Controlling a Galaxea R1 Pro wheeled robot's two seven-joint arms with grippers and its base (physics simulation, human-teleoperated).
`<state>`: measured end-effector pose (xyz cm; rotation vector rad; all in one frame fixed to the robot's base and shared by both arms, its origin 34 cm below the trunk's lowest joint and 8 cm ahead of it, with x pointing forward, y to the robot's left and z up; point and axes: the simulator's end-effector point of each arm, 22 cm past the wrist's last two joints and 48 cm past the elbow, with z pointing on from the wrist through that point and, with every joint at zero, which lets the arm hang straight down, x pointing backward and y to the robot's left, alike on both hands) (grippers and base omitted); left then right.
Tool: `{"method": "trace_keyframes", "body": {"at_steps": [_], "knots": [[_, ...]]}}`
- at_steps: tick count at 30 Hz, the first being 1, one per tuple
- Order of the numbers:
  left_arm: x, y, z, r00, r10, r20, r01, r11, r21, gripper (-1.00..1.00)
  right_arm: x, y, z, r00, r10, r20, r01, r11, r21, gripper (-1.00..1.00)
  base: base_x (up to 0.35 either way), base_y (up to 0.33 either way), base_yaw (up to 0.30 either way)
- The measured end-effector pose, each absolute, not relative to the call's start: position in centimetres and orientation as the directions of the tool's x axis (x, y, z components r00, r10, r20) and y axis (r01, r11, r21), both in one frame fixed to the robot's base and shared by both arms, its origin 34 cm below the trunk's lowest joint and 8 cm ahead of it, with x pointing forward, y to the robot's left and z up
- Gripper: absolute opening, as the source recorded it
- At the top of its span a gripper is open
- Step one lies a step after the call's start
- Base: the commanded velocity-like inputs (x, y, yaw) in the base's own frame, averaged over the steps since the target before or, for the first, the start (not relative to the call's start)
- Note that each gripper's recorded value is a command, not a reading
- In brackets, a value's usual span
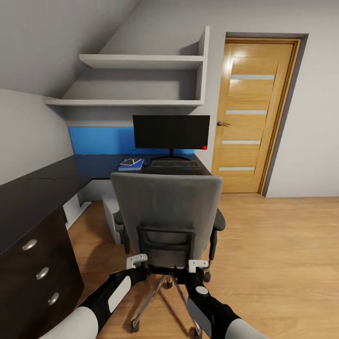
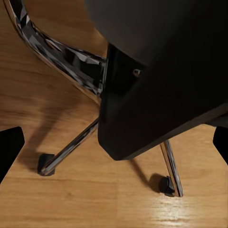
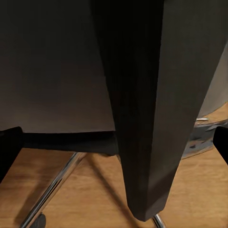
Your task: In the bedroom, organize the workspace by keeping the computer under the desk, ensuring the monitor is on the desk, placing the keyboard on the desk next to the monitor, placing the mouse on the desk next to the keyboard, moving the folder from the swivel chair onto the desk next to the mouse, stacking the notebook on top of the folder with the pen on top of the notebook, and positioning the swivel chair next to the desk.
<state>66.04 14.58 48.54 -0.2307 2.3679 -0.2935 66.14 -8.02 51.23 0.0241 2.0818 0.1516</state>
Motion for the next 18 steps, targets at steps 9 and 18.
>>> {"method": "trace_keyframes", "body": {"at_steps": [9, 18], "knots": [[66.0, 14.33, 48.59, -0.72, -0.248, -0.648, -0.08, 0.957, -0.278, 1.0, 66.15, -8.02, 51.28, -0.492, 0.081, -0.867, -0.046, 0.992, 0.118, 1.0, 0.187, -0.127, 0.002], [66.04, 14.34, 48.59, -0.719, -0.248, -0.649, -0.08, 0.957, -0.278, 1.0, 66.18, -8.01, 51.31, -0.491, 0.081, -0.867, -0.046, 0.992, 0.119, 1.0, 0.052, -0.026, 0.0]]}}
